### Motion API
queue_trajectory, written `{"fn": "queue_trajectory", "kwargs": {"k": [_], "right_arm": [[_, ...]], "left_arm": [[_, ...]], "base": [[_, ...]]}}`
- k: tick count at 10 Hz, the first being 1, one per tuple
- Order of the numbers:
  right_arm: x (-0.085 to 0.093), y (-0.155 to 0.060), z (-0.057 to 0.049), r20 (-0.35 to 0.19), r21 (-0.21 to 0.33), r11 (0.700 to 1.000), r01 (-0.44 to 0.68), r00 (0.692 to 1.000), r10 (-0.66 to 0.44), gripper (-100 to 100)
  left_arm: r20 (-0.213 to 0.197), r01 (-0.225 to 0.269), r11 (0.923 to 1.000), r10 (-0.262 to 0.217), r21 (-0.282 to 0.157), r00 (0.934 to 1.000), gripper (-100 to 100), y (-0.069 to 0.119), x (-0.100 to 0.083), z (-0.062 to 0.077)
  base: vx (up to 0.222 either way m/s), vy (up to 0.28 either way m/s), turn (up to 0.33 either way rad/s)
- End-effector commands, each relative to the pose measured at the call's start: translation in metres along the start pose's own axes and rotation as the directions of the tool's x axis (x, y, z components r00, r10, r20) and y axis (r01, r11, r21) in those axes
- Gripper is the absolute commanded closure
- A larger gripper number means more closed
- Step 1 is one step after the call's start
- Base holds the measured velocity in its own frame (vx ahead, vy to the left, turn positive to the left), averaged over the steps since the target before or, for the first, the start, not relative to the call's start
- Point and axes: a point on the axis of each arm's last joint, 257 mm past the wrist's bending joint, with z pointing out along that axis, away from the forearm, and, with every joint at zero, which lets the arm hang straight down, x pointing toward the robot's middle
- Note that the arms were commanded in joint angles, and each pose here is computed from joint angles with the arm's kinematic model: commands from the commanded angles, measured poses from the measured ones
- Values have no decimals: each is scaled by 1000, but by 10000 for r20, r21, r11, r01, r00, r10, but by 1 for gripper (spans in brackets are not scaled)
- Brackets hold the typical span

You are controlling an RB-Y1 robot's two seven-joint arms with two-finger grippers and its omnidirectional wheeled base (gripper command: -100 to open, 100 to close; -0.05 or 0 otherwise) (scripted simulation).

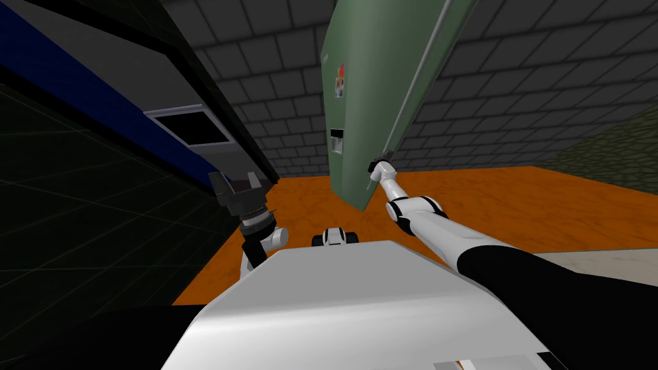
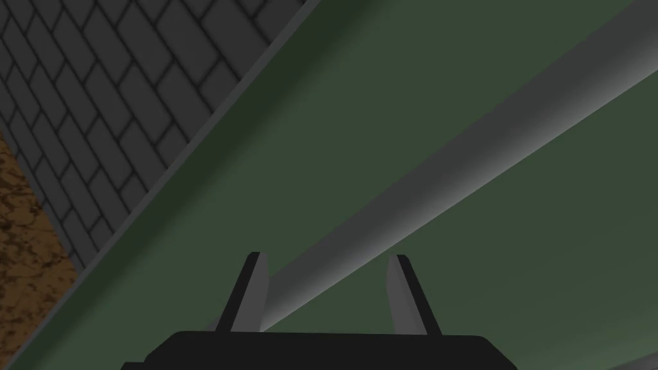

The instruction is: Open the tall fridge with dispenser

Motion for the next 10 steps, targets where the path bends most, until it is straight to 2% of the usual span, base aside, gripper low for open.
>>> {"fn": "queue_trajectory", "kwargs": {"k": [1,6,7,9,10], "right_arm": [[9,-10,0,-356,365,9993,98,9993,-85,100],[35,-39,-3,-1277,1332,9905,346,9917,-175,100],[35,-39,-3,-1277,1332,9905,346,9917,-175,100],[47,-53,-7,-1740,1803,9824,496,9846,-177,100],[47,-53,-7,-1740,1803,9824,496,9846,-177,100]], "left_arm": [[1,1,10000,-1,1,10000,0,0,0,0],[1,1,10000,-1,1,10000,0,0,0,0],[1,2,10000,-2,2,10000,0,0,0,0],[1,2,10000,-2,2,10000,0,0,0,0],[1,2,10000,-2,2,10000,0,0,0,0]], "base": [[28,253,-58],[-7,263,-28],[-31,278,-23],[-1,306,-25],[12,261,-28]]}}
